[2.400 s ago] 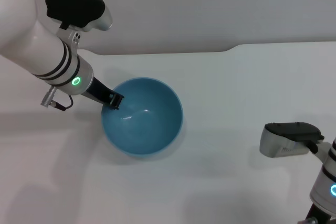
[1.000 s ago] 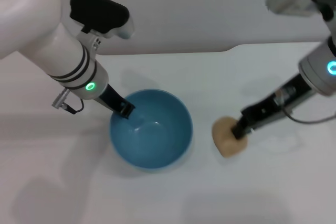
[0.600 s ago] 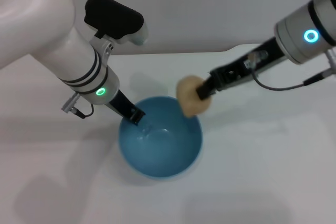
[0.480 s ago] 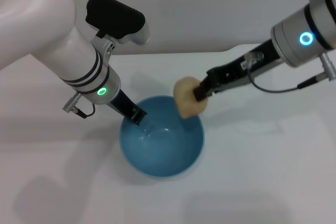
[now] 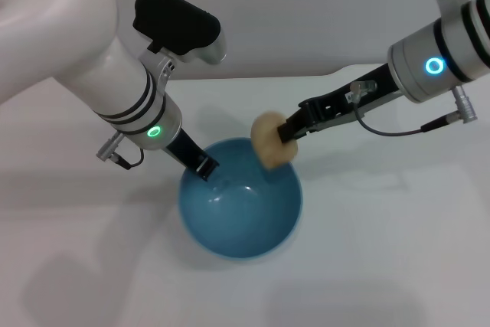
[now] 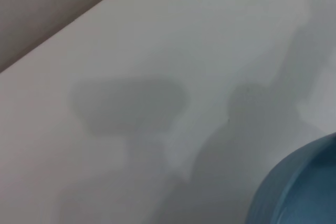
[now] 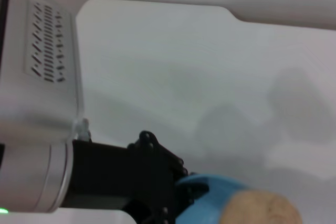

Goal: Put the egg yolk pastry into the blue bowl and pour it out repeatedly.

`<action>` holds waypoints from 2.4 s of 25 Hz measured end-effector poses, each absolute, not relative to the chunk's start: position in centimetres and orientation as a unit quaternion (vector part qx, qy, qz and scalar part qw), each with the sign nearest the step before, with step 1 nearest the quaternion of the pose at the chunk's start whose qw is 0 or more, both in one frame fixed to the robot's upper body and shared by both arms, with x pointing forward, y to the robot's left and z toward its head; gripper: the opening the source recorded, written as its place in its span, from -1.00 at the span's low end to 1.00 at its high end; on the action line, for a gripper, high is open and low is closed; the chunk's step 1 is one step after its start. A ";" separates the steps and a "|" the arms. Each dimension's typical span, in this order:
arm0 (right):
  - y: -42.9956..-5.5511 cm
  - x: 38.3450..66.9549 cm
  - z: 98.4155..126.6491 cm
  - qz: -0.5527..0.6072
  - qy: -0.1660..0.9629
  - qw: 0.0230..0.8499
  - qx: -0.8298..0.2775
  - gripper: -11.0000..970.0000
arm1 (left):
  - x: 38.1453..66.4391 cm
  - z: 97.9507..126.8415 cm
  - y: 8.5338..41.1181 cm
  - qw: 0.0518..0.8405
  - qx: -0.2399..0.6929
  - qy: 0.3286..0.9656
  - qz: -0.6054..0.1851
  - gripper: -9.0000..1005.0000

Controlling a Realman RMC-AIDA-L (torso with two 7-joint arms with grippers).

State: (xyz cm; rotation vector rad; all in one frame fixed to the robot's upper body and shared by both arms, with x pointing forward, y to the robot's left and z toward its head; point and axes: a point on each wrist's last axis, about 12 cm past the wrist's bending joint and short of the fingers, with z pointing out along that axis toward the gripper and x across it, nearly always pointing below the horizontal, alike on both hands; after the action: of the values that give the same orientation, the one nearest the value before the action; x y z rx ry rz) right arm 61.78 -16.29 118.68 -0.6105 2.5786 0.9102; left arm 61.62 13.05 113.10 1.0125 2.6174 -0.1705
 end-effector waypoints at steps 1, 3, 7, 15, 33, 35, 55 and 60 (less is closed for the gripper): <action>-16.2 61.9 118.6 0.322 0.905 0.172 -0.218 -0.95 | 61.6 113.1 13.0 0.164 0.356 0.918 -0.061 -0.98; -15.9 62.0 118.6 0.328 0.901 0.175 -0.223 -0.94 | 61.5 113.1 12.8 0.163 0.356 0.917 -0.069 -0.98; -15.4 62.0 118.5 0.346 0.894 0.174 -0.226 -0.62 | 61.4 113.2 12.6 0.165 0.353 0.917 -0.085 -0.98; -17.2 62.1 118.9 0.350 0.894 0.202 -0.194 -0.32 | 61.3 113.2 12.6 0.167 0.354 0.916 -0.086 -0.98; -32.1 56.7 113.0 0.254 0.958 0.116 0.060 -0.32 | 60.0 113.9 14.0 0.413 0.270 0.856 -0.155 -0.98; -33.1 56.1 112.8 0.256 0.957 0.113 0.077 -0.32 | 59.2 113.5 14.0 0.434 0.265 0.846 -0.160 -0.98; -34.8 55.3 113.3 0.266 0.951 0.120 0.099 -0.32 | 51.8 105.4 13.9 0.680 0.216 0.687 -0.136 -0.98; -34.4 55.5 113.4 0.270 0.950 0.120 0.096 -0.32 | 50.5 104.6 14.8 0.708 0.199 0.669 -0.113 -0.98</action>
State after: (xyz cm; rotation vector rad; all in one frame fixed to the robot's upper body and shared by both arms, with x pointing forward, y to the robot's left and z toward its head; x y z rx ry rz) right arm 55.48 -34.44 113.42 0.2811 2.7775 0.7904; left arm 50.50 14.84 104.57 0.4421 1.4848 -0.2511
